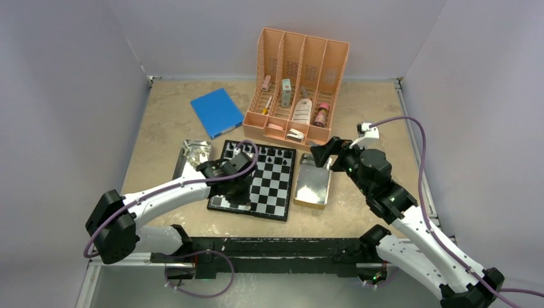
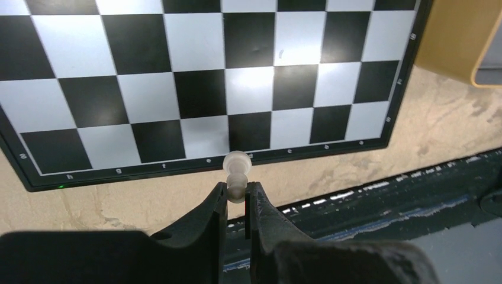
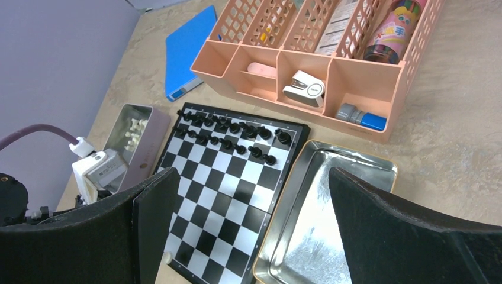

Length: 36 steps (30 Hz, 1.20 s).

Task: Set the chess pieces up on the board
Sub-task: Place the chess piece on the chessboard.

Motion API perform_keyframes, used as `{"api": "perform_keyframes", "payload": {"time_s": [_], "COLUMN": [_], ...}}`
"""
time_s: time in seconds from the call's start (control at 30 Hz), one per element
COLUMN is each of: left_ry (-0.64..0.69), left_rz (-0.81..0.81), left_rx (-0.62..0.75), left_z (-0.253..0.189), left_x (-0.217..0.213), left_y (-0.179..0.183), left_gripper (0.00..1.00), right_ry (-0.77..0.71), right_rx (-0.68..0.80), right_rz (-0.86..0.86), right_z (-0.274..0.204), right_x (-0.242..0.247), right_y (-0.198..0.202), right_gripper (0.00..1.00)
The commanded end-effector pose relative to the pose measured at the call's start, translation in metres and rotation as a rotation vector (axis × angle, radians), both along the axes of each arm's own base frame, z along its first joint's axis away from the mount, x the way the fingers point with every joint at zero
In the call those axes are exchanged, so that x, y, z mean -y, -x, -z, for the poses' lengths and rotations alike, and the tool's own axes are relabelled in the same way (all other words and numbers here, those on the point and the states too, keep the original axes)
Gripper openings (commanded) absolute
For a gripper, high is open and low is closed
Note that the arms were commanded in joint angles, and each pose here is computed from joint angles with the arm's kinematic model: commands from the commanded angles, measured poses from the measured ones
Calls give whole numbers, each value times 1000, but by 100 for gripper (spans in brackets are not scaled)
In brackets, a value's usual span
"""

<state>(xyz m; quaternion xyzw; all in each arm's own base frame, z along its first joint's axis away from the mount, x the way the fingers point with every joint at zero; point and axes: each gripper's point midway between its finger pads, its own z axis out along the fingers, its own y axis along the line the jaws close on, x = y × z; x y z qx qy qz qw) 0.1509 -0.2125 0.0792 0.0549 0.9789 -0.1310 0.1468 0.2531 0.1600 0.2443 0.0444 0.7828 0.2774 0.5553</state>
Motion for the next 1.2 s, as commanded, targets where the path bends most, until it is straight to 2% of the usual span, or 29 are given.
{"api": "perform_keyframes", "payload": {"time_s": [0.0, 0.6, 0.83, 0.97, 1.17], "left_ry": [-36, -95, -111, -103, -101], "left_rz": [-69, -87, -82, -78, -72], "left_rx": [55, 39, 26, 22, 25], "left_z": [4, 19, 23, 23, 21], "left_x": [-8, -10, -10, -8, -7], "left_y": [-10, -16, -15, -15, -15], "left_gripper": [6, 9, 16, 25, 25], "right_ry": [-25, -1, 3, 6, 1], "right_rx": [39, 32, 33, 29, 34], "right_rz": [9, -7, -3, -6, -12], "right_z": [-17, -10, -8, -6, -9], "right_x": [-1, -3, -2, -3, -5], "right_y": [-4, -3, -4, -5, -6], "right_gripper": [98, 98, 98, 99, 99]}}
